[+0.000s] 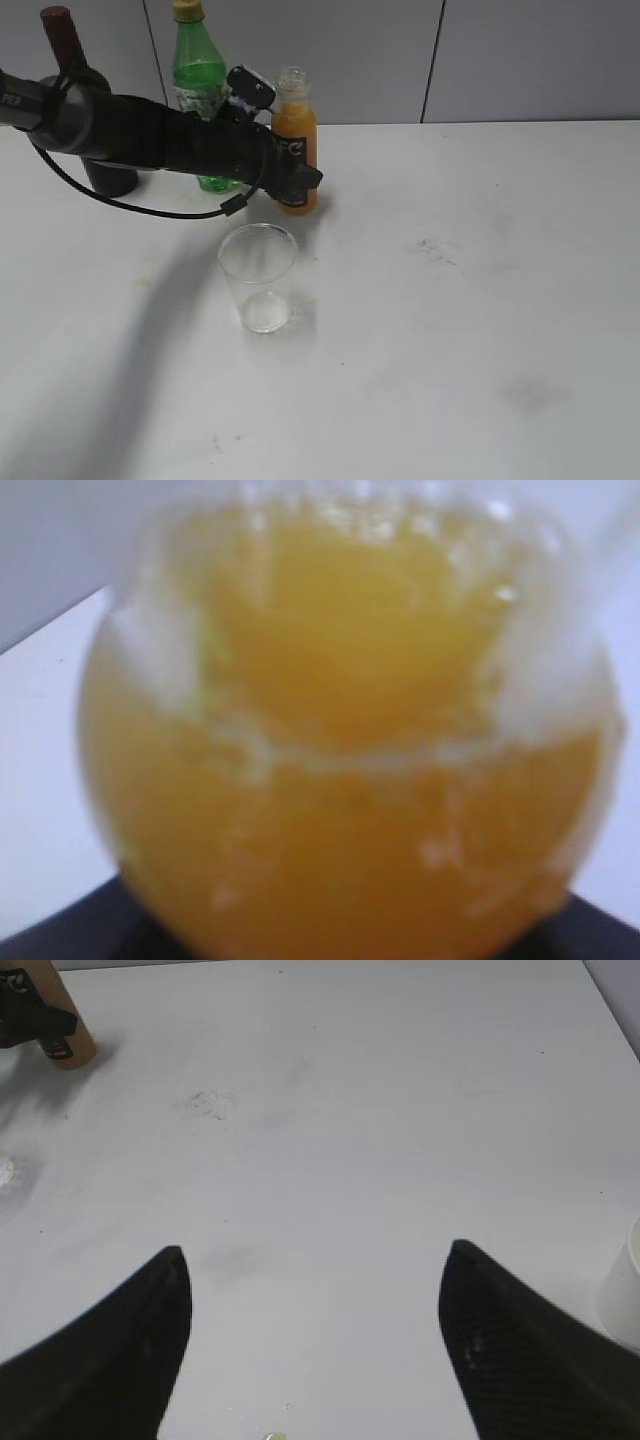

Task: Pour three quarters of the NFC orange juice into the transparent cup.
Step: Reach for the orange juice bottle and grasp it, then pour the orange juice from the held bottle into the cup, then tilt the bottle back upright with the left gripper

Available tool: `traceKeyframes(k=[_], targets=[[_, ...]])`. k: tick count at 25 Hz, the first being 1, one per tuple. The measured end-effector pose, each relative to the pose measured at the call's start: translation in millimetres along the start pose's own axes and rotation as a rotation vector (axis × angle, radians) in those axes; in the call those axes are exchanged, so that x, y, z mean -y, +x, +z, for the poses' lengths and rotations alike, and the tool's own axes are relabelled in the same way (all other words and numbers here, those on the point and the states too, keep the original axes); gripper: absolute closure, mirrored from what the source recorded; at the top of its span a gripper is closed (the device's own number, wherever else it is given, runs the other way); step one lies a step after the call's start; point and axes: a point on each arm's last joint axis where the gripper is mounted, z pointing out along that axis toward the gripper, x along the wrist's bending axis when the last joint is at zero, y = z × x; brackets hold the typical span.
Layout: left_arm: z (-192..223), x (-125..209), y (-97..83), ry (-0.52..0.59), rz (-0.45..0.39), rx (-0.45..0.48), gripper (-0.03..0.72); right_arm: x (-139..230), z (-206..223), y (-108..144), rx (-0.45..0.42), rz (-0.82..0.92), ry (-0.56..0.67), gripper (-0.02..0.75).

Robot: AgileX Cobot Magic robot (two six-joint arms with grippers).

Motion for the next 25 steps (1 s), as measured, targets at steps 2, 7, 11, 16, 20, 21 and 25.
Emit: traceKeyframes(k=[2,7,11,16,20,21,25], targets=[[-2,-2,-0.2,0.004,0.006,-0.005,0.211,0,0,0,0.0,0.0,0.0,0.147],[-20,-28,0.7,-0.039,0.004,-0.032,0.211,0,0,0,0.0,0.001,0.0,0.147],[-44,-54,-3.6,-0.087,-0.037,-0.047,0.211,0,0,0,0.0,0.002,0.0,0.147],[-75,-54,-19.7,-0.063,-0.064,-0.053,0.211,0,0,0,0.0,0.002,0.0,0.147],[-109,-56,-30.1,-0.028,-0.058,-0.134,0.211,0,0,0,0.0,0.002,0.0,0.147],[-120,-59,-32.5,-0.027,-0.049,-0.153,0.211,0,0,0,0.0,0.002,0.0,0.147],[-157,-69,-42.0,-0.034,-0.01,-0.233,0.211,0,0,0,0.0,0.002,0.0,0.147]])
